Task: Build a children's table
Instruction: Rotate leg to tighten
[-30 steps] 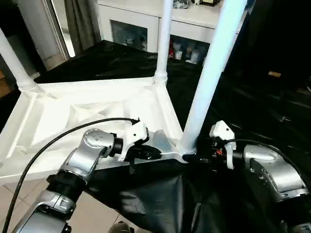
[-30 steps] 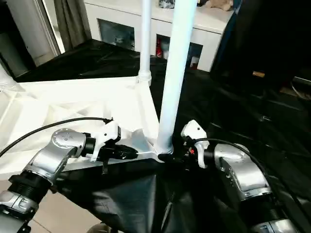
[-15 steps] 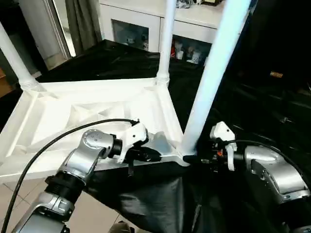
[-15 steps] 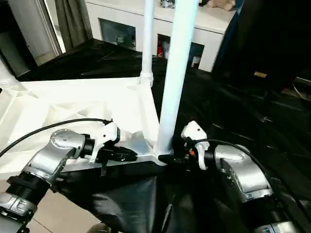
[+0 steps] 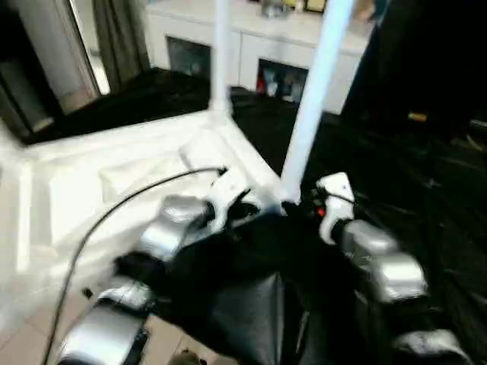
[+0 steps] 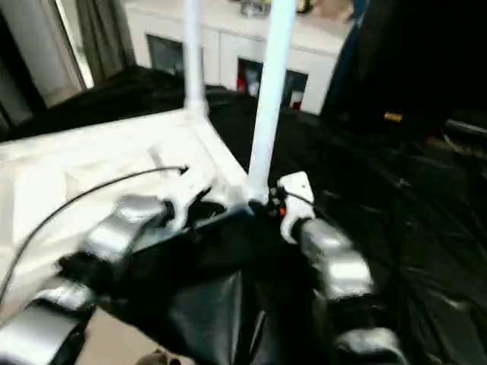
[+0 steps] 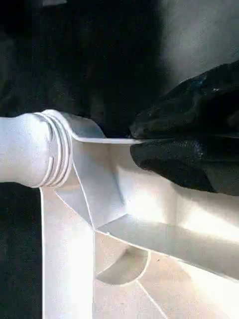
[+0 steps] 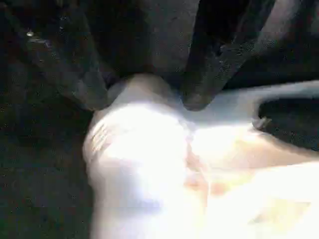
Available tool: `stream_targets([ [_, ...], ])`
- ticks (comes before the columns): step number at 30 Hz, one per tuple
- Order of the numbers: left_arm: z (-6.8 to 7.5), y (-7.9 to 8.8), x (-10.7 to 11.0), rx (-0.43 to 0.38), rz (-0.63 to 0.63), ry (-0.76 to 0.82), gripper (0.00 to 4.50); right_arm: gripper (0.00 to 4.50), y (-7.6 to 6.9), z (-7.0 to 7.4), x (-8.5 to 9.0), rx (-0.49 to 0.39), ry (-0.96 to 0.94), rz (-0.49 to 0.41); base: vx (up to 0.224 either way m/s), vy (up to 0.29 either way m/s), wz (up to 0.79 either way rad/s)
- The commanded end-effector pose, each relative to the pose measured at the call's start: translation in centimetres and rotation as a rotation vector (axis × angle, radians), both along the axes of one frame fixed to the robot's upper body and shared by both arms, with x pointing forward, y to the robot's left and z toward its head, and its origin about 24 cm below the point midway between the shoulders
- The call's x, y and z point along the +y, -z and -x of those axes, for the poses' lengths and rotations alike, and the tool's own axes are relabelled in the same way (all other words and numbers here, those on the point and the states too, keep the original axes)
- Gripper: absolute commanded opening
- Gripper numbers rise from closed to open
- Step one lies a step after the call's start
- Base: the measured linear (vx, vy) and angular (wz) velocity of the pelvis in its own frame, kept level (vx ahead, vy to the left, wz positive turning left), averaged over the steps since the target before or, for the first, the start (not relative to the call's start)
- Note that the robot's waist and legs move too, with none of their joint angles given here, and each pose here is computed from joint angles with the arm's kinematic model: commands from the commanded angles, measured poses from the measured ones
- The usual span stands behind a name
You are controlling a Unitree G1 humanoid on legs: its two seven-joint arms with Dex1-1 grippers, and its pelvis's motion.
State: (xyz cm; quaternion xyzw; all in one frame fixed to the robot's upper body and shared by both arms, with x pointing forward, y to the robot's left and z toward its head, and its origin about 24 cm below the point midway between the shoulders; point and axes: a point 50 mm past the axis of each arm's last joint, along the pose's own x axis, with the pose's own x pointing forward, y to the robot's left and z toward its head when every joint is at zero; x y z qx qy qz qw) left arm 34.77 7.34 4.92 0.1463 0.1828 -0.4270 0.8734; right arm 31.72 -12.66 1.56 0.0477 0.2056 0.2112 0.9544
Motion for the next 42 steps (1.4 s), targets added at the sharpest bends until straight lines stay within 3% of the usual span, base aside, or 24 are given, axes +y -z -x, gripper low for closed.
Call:
stream_targets([
  [1,-0.8,-1.1,-1.3,-0.051,0.011,-0.051,0.00,2.31,0.1,-0.5,0.6,-0.010,0.054,0.036,0.000,0.000,0.00],
  [6,-0.8,-1.3,-2.9,-0.090,0.000,-0.017,0.00,2.31,-0.4,-0.7,2.2,-0.059,0.000,0.022,0.000,0.000,0.00],
  [11,-0.4,-1.2,-3.3,-0.088,0.015,0.040,0.00,2.31,-1.3,-0.9,1.7,-0.122,0.008,0.008,0.000,0.000,0.00],
  [13,-0.4,-1.1,-3.2,-0.093,0.012,0.061,0.00,2.31,-1.6,-1.0,1.0,-0.145,0.018,0.021,0.000,0.000,0.00],
  [15,-0.6,-1.0,-2.3,-0.098,-0.003,0.053,0.00,2.49,-2.3,-1.0,-1.5,-0.178,0.003,0.080,0.000,0.000,0.00],
  [17,-0.7,-1.0,-1.9,-0.099,-0.006,0.048,0.00,2.62,-2.6,-0.9,-2.4,-0.185,-0.013,0.100,0.000,0.000,0.00],
  [18,-0.7,-1.0,-1.9,-0.099,-0.006,0.048,0.00,2.76,-2.6,-0.9,-2.4,-0.185,-0.013,0.100,0.000,0.000,0.00],
  [21,-0.6,-1.0,-0.7,-0.100,-0.007,0.082,0.00,2.95,-3.8,-0.3,-5.0,-0.186,-0.124,0.117,0.000,0.000,0.00],
  [24,-0.4,-1.0,-0.3,-0.101,-0.004,0.130,0.00,3.24,-4.6,-0.1,-5.8,-0.196,-0.181,0.103,0.000,0.000,0.00],
  [32,2.2,-1.5,0.4,-0.073,0.054,0.452,0.00,3.92,-5.7,1.6,-5.4,-0.182,-0.473,0.068,0.000,0.000,0.00],
  [42,3.5,-1.4,1.2,-0.047,0.058,0.520,0.00,4.47,-5.1,2.0,-5.0,-0.152,-0.551,0.139,0.000,0.000,0.00],
])
